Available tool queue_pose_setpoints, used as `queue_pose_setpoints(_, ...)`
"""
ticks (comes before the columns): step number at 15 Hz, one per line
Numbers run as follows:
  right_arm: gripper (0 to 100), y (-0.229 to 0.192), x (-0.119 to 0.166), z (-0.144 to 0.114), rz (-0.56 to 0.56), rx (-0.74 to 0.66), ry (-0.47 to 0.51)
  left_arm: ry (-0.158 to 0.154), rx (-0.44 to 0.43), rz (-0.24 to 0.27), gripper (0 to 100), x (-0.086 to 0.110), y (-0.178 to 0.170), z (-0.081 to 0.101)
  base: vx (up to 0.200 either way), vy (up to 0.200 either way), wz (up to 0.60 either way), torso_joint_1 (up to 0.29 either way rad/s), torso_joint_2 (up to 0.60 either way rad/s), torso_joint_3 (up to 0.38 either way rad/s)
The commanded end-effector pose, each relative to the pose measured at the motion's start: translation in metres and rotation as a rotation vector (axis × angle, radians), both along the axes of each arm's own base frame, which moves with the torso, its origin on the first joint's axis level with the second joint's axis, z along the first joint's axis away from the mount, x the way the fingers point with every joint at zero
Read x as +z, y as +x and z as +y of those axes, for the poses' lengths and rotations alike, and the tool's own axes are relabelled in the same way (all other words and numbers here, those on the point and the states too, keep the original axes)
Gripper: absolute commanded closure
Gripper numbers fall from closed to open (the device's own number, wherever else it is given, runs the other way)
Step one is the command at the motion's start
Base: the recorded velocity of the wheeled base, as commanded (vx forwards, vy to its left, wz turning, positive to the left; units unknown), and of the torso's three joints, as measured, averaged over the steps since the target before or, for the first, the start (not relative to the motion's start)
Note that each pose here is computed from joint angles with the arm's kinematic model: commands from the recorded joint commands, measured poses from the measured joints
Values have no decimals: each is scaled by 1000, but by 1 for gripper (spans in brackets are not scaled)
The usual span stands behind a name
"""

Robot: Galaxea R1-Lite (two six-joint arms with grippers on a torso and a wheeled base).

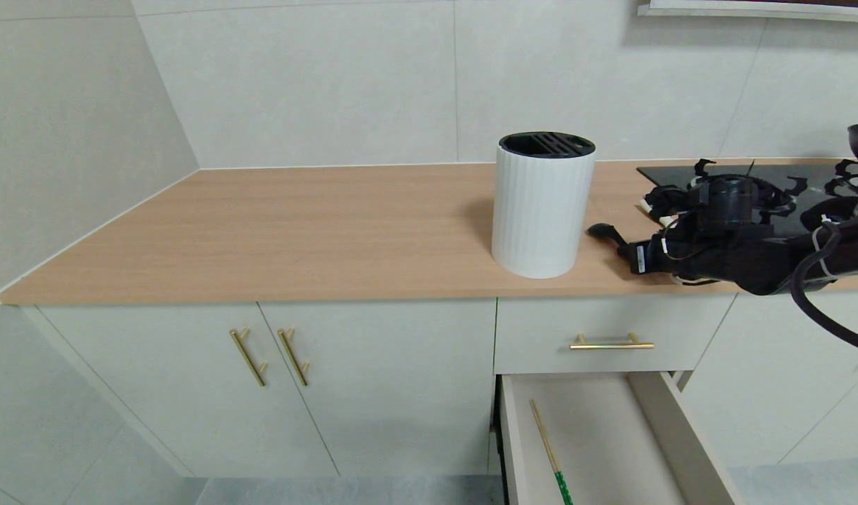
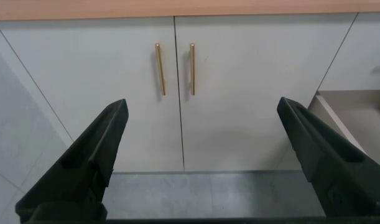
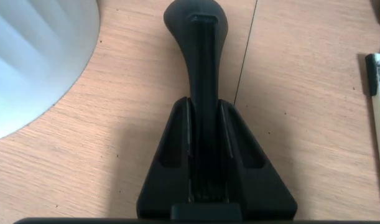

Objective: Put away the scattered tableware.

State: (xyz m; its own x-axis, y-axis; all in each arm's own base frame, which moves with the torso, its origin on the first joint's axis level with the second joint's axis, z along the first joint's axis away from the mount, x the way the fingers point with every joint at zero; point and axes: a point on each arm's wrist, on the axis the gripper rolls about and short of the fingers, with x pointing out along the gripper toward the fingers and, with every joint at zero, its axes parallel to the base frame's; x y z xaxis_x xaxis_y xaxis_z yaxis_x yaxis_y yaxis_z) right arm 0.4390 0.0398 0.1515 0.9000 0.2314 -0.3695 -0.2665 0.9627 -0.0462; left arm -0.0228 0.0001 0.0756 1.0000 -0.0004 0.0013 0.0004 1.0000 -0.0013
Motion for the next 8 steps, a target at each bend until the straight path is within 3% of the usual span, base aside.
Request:
queue_pose_setpoints(1, 100, -1, 0, 0, 3, 0, -1, 0, 0, 0, 0, 0, 0, 0, 0, 0, 0, 0, 0, 0)
queue_pose_setpoints(4, 100, -4, 9, 0, -14, -2, 1, 0, 0, 0, 0, 0, 0, 0, 0, 0, 0, 0, 0, 0)
queue_pose_setpoints(8, 100, -40, 53, 2, 12, -38, 58, 0, 0, 0, 0, 0, 0, 0, 0, 0, 0, 0, 0, 0)
